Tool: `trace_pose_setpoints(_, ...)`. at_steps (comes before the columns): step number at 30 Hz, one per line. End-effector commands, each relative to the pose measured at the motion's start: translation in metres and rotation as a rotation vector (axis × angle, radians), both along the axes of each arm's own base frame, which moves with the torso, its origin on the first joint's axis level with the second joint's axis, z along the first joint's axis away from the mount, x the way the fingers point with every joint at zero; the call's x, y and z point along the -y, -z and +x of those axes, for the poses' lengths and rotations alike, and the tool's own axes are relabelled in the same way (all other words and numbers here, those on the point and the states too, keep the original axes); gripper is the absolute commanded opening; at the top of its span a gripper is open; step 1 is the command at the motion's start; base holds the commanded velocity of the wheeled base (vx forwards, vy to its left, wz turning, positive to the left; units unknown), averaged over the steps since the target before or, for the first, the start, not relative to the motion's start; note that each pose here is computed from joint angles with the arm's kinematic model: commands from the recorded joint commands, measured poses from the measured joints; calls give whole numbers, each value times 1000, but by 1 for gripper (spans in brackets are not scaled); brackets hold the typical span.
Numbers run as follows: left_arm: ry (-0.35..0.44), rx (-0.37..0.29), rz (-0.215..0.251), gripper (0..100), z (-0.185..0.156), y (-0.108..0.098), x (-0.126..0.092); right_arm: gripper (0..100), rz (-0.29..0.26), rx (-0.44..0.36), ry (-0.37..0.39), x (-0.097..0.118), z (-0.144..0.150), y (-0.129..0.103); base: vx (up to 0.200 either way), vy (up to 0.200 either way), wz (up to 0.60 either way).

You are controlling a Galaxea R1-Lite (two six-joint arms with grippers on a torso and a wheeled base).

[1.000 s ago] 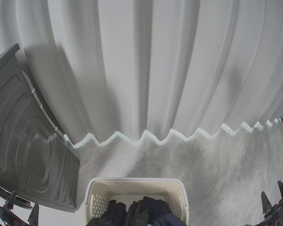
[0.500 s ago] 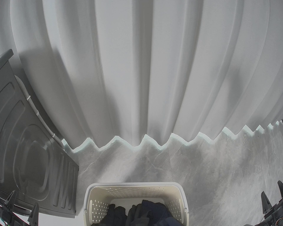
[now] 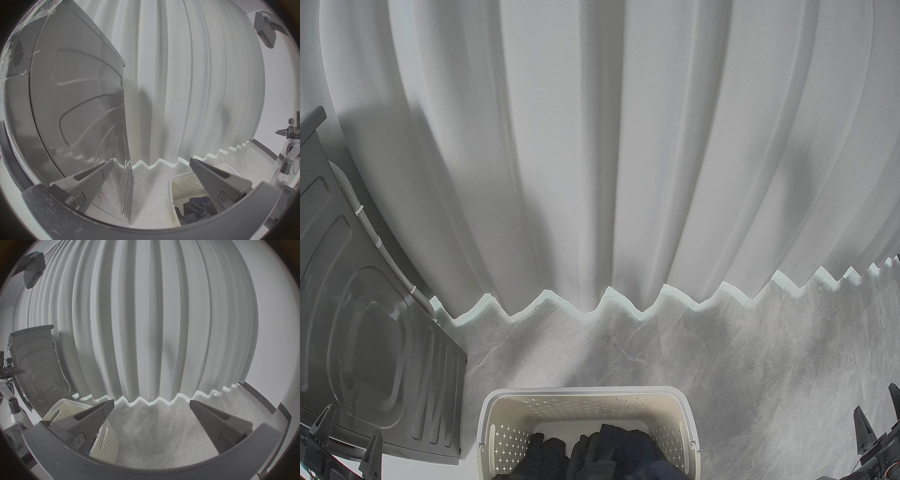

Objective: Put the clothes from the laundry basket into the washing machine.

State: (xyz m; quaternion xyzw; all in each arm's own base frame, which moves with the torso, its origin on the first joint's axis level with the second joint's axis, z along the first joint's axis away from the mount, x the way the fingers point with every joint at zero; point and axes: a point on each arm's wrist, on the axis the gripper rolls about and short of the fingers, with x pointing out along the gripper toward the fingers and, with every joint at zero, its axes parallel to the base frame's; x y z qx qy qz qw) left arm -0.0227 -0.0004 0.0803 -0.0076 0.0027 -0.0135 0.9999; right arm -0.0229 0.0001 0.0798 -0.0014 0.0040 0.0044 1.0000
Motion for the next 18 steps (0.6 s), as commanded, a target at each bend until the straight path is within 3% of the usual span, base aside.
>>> trace_pose_setpoints(1,-1,0,0,100,0,5,0,100,0,0,0,0,0,5,0,0,0)
trace_pose_setpoints(18,-1,2,0,100,0,5,0,100,0,0,0,0,0,5,0,0,0)
